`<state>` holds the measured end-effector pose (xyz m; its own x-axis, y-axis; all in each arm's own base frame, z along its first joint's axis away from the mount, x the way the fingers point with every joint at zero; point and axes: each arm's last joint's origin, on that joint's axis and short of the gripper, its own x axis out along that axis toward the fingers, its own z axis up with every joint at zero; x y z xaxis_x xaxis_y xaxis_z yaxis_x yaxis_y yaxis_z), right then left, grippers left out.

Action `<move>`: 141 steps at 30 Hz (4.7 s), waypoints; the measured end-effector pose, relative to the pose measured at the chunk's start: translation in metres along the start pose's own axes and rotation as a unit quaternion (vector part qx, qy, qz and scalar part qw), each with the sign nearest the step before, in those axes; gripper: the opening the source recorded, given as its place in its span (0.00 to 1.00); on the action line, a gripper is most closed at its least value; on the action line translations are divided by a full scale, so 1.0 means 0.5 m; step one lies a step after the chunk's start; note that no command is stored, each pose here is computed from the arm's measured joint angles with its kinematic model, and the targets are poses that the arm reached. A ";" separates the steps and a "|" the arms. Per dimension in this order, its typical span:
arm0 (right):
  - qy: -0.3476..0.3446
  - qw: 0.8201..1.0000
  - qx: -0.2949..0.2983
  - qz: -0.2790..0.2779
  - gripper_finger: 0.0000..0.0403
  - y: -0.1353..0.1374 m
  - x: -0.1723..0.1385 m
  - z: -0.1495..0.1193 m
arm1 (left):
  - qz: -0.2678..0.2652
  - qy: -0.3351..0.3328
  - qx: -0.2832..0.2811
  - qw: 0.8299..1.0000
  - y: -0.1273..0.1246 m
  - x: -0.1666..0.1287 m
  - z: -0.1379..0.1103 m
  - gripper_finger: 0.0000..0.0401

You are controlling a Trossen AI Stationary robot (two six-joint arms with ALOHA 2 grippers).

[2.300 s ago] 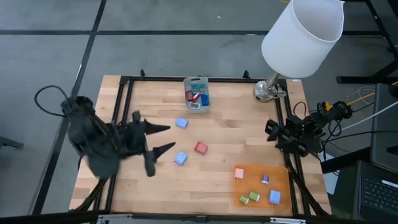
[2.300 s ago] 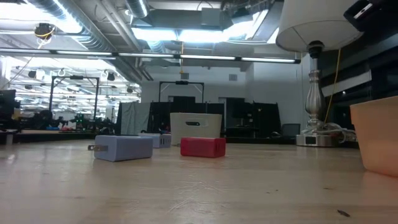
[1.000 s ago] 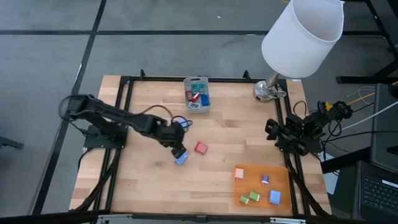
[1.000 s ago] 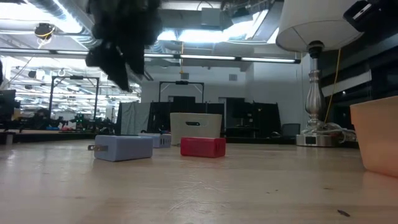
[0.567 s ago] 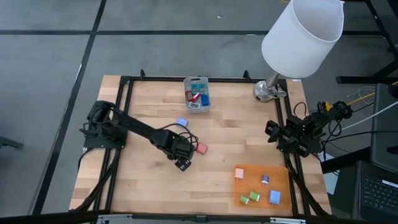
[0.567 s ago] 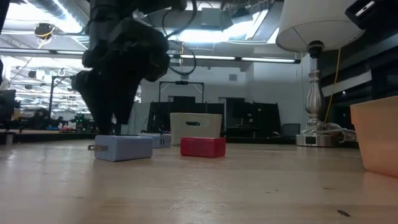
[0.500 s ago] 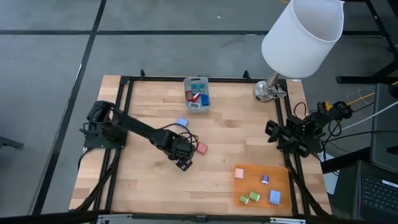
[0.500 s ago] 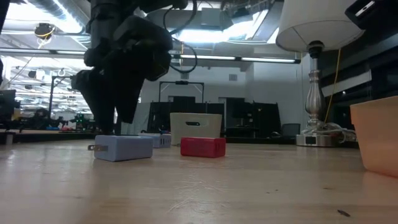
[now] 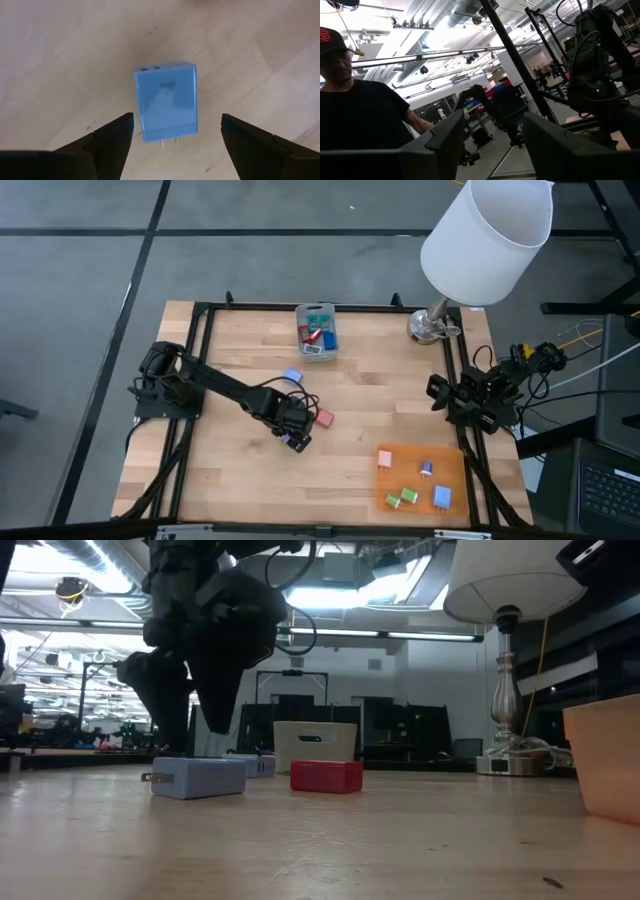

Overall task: Pick & Place Office items
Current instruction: Put the bottom light blue charger adapter into the orange bin, then put the red charger adapter into the orange bin

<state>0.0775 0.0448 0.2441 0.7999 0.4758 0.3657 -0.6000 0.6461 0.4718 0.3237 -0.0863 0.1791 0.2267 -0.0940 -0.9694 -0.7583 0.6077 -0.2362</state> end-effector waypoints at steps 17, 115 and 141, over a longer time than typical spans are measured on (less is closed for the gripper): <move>0.001 1.000 0.000 0.001 0.50 0.000 0.000 0.000 | 0.052 0.024 -0.053 0.997 0.003 0.093 0.007 0.70; 0.011 1.000 0.000 0.021 0.50 0.003 0.000 -0.001 | -0.039 -0.027 0.588 0.808 -0.227 -0.059 0.177 0.84; -0.010 1.000 -0.003 -0.011 0.50 -0.001 0.000 0.002 | 0.034 0.021 0.610 0.791 -0.132 0.027 0.235 0.84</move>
<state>0.0777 0.0439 0.2446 0.8121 0.4497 0.3717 -0.5826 0.6597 0.4748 0.4487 -0.0350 0.1895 0.1700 -0.0394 -0.9847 0.3924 0.9193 0.0309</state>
